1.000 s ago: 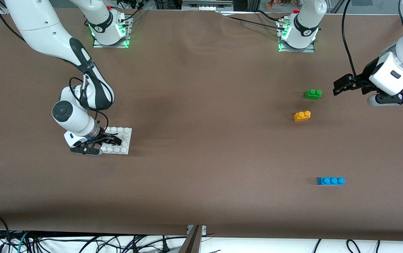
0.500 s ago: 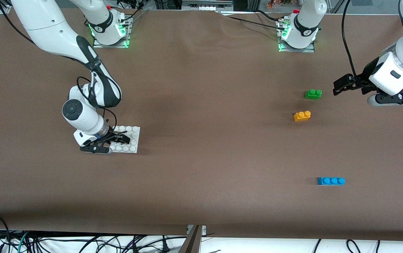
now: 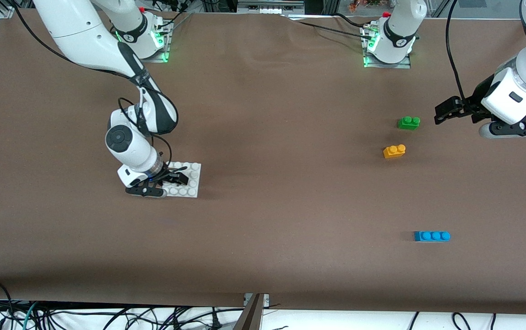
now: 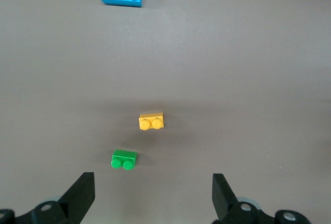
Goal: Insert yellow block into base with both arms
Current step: 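Slide the white base plate with the right gripper toward the table's middle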
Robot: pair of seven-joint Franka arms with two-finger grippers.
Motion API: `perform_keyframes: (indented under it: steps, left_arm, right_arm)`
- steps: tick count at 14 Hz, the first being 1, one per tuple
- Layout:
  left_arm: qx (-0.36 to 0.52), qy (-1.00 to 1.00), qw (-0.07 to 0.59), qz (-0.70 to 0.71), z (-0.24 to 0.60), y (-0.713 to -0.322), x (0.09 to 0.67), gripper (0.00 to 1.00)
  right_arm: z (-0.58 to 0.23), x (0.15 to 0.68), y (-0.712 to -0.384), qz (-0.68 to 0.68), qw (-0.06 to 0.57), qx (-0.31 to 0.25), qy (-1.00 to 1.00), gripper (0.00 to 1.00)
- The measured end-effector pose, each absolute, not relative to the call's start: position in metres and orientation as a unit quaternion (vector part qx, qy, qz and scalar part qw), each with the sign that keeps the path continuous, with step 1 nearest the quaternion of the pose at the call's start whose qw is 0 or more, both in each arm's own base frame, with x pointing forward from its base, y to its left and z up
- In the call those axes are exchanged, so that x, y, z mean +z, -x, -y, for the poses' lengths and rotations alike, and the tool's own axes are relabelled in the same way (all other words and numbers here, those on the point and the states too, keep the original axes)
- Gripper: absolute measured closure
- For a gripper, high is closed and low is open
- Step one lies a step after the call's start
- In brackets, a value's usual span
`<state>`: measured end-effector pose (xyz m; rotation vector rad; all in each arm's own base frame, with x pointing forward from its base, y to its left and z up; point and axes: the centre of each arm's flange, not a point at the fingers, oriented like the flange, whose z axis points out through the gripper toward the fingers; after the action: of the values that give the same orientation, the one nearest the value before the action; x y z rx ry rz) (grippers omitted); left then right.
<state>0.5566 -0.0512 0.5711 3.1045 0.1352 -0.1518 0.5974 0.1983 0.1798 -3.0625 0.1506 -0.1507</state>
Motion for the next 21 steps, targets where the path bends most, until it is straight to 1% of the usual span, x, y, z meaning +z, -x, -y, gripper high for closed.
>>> perform_keyframes:
  steps: [7,13,17,21]
  left_arm:
    - [-0.049,-0.998,0.015,-0.04,0.055,-0.556,0.571,0.0]
    - [-0.049,-0.998,0.015,-0.039,0.056,-0.556,0.571,0.0]
    - [-0.049,-0.998,0.015,-0.039,0.056,-0.556,0.571,0.0]
    - [-0.049,-0.998,0.015,-0.039,0.056,-0.556,0.571,0.0]
  right_arm:
    - [-0.263,0.177,-0.602,-0.058,0.045,-0.064,0.995,0.27]
    - [-0.33,0.176,-0.598,-0.073,0.043,-0.087,0.993,0.27]
    - [-0.363,0.176,-0.6,-0.086,0.054,-0.098,0.99,0.27]
    - [-0.399,0.176,-0.595,-0.082,0.066,-0.106,0.989,0.27]
